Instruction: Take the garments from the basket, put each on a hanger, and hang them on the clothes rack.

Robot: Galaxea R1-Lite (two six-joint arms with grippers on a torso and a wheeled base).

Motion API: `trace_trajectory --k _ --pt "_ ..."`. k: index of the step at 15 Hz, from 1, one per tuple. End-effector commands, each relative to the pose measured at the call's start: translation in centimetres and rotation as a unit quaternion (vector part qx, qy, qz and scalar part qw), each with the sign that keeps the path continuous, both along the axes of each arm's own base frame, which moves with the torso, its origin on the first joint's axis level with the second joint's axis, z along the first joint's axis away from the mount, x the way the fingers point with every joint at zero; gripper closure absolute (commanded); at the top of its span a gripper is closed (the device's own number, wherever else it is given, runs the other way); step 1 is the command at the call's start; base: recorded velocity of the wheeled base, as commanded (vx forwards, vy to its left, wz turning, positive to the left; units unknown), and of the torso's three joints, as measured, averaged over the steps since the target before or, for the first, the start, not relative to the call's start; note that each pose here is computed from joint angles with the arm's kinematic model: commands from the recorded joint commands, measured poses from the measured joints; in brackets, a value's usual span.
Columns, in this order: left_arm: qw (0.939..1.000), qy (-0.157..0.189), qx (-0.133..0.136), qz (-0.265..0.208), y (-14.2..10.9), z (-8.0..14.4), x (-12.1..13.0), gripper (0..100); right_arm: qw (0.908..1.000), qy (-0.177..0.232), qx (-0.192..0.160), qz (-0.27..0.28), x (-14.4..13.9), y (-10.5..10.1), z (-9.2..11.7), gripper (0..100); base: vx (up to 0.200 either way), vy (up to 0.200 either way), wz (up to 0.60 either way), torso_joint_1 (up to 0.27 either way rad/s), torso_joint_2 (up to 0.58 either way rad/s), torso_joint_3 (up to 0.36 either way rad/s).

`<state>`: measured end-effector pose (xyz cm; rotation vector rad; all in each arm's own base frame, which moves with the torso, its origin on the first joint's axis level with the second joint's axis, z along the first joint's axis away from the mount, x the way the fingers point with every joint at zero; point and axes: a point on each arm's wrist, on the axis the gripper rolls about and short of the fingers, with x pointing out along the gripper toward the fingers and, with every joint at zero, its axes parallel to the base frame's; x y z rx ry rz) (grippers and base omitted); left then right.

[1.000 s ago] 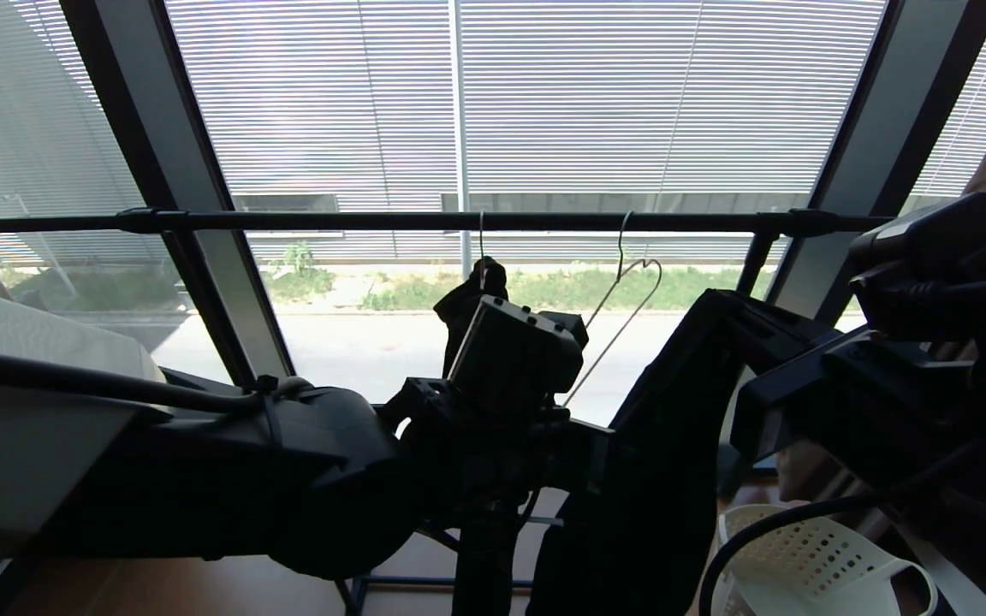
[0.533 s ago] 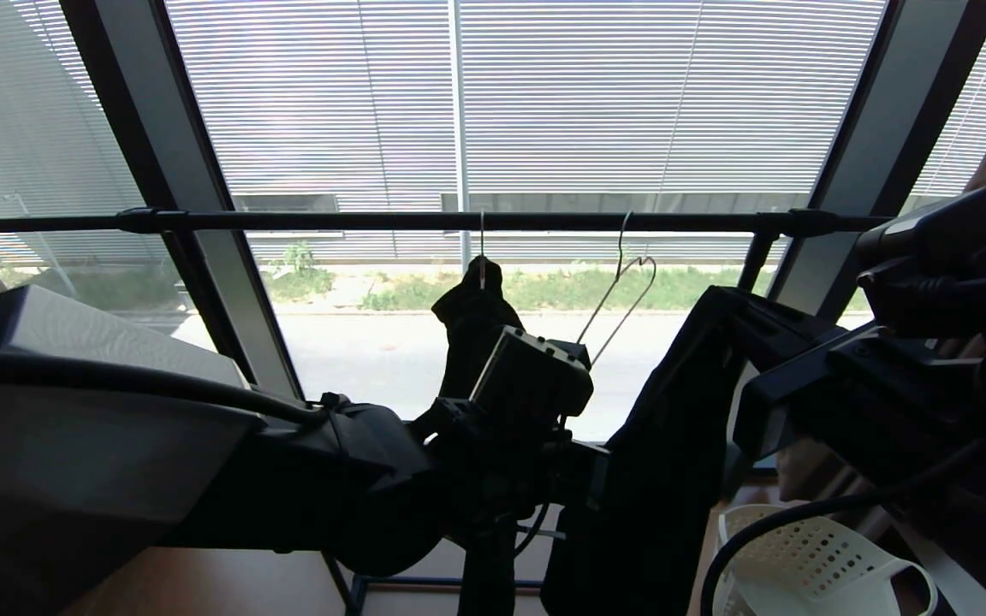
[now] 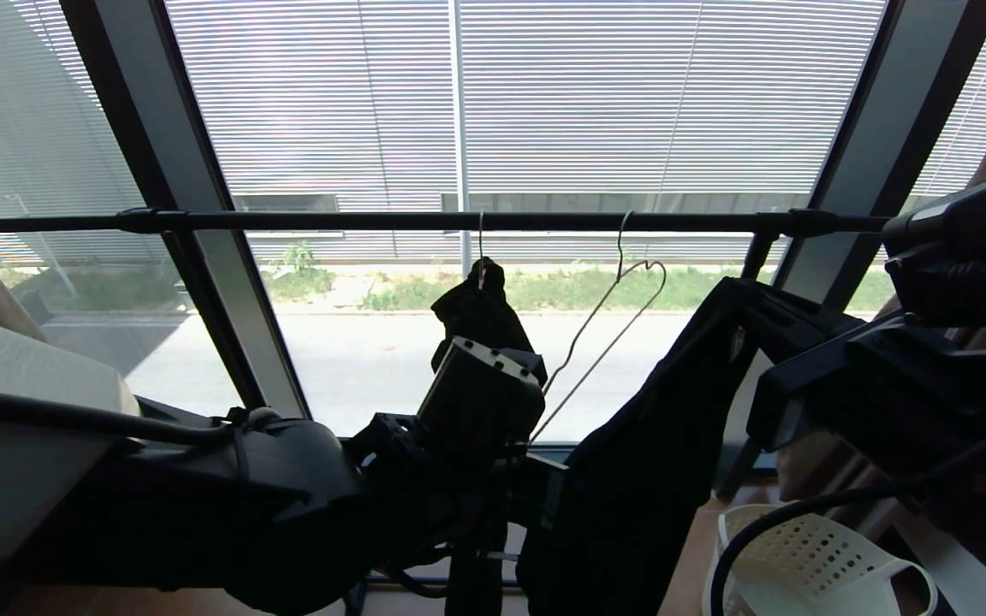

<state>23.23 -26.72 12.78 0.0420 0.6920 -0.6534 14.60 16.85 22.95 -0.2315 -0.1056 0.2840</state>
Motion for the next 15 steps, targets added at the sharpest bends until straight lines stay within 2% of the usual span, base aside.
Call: trace_trajectory --k 1,6,13,15 --pt "0.9998 -0.014 -0.016 0.003 2.0 2.1 -1.5 0 1.0 -0.003 0.003 -0.002 0.0 -0.2 0.2 100 0.0 0.0 0.0 0.0 0.0 0.0" --pt "0.9996 -0.021 -0.013 0.01 3.4 2.6 -2.7 0 0.9999 -0.004 0.004 -0.012 0.3 -0.5 0.3 100 0.0 0.0 0.0 0.0 0.0 0.0" --pt "0.9998 -0.006 0.007 0.019 4.4 1.4 -3.0 0 0.9999 -0.004 0.005 -0.015 0.3 -0.6 0.3 100 0.0 0.0 0.0 0.0 0.0 0.0" --pt "0.9996 -0.012 0.007 0.024 4.6 1.6 -3.1 0 0.9998 -0.004 0.004 -0.017 0.4 -0.7 0.3 100 0.0 0.0 0.0 0.0 0.0 0.0"
